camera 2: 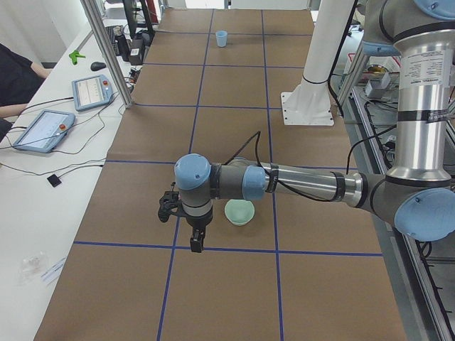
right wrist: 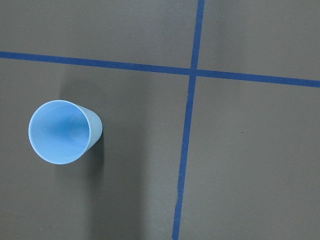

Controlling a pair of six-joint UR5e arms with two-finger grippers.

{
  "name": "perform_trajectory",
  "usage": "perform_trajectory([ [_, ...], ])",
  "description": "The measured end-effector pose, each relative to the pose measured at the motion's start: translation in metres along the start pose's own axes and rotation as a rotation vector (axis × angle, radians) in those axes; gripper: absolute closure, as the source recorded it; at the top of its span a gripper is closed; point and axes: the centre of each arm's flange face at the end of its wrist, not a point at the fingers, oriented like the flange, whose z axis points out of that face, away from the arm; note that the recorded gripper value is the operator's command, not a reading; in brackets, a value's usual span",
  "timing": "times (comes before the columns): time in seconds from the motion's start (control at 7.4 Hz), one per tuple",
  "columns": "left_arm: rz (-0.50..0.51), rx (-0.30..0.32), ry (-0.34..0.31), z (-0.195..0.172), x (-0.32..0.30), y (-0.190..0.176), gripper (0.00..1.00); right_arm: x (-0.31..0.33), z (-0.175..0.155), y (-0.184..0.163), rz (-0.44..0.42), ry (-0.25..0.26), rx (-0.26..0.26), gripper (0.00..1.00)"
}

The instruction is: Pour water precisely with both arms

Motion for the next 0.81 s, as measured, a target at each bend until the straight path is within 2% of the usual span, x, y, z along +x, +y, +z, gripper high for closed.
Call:
perform_trajectory([
  [0.27,-0.005,-0.002,-0.001,0.0003,-0.0004,0.0002,0.0,0.002,0.0012,-0.0017,0.046,0.005,-0.003,0.0],
  [0.54,-0.007,-0.002,-0.003,0.0001,-0.0004,0.0002,0.0,0.0035,0.0,-0.003,0.108,0.032,0.0,0.0],
  [0.81,-0.005,-0.002,-0.007,-0.0001,0.0,-0.0005,0.0,0.0062,0.0015,-0.0017,0.121,0.044,-0.002,0.0],
])
